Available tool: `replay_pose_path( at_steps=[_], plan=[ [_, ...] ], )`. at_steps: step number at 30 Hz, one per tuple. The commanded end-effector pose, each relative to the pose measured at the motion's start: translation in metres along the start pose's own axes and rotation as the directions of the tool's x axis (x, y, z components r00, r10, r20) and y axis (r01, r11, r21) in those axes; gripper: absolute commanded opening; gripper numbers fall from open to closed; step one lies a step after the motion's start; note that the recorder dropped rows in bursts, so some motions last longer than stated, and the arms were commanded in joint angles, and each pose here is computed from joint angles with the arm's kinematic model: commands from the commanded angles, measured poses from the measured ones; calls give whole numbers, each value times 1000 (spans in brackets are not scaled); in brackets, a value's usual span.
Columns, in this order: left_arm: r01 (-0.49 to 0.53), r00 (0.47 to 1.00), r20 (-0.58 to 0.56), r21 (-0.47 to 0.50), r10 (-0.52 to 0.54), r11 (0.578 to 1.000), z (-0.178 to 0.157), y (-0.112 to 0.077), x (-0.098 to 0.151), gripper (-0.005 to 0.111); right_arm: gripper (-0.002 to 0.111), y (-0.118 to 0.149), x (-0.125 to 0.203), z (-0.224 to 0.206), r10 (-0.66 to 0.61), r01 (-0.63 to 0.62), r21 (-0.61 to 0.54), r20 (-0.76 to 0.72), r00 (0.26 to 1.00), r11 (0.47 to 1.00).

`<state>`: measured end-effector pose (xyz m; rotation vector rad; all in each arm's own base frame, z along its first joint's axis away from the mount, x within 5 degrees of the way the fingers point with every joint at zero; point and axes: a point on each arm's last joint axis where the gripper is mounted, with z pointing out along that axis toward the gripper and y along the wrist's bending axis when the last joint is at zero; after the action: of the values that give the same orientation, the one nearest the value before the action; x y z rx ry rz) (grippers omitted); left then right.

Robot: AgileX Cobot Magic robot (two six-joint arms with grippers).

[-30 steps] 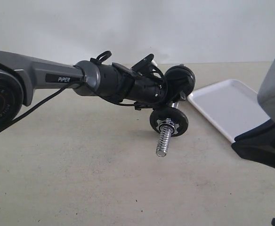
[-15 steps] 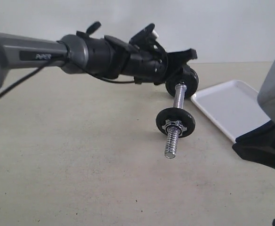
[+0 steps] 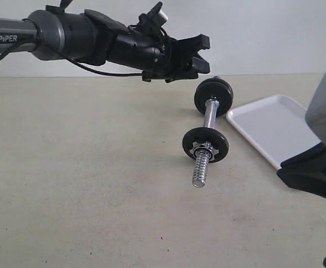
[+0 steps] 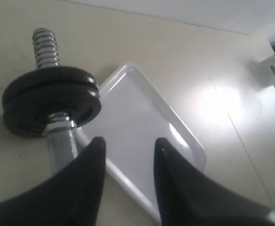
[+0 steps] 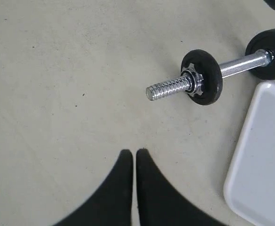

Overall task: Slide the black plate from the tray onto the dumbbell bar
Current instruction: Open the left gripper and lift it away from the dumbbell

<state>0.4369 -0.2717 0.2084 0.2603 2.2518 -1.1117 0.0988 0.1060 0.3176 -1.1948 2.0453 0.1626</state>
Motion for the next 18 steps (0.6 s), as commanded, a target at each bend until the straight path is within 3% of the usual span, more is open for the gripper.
replay_pose_path(
  at_steps=[1, 5, 18],
  plan=[
    [-137, 981, -135, 12, 138, 990, -11, 7, 5, 5, 0, -2, 0, -1, 11, -12, 26, 12, 1000, 1000],
    [-282, 946, -173, -25, 273, 959, -24, 1, 1, 4, 0, -5, -3, -1, 23, -25, 50, 41, 999, 998],
    [-464, 886, -60, -98, 461, 880, -90, -52, -32, 4, 0, -12, -4, -2, 66, -73, 132, 61, 996, 989]
  ],
)
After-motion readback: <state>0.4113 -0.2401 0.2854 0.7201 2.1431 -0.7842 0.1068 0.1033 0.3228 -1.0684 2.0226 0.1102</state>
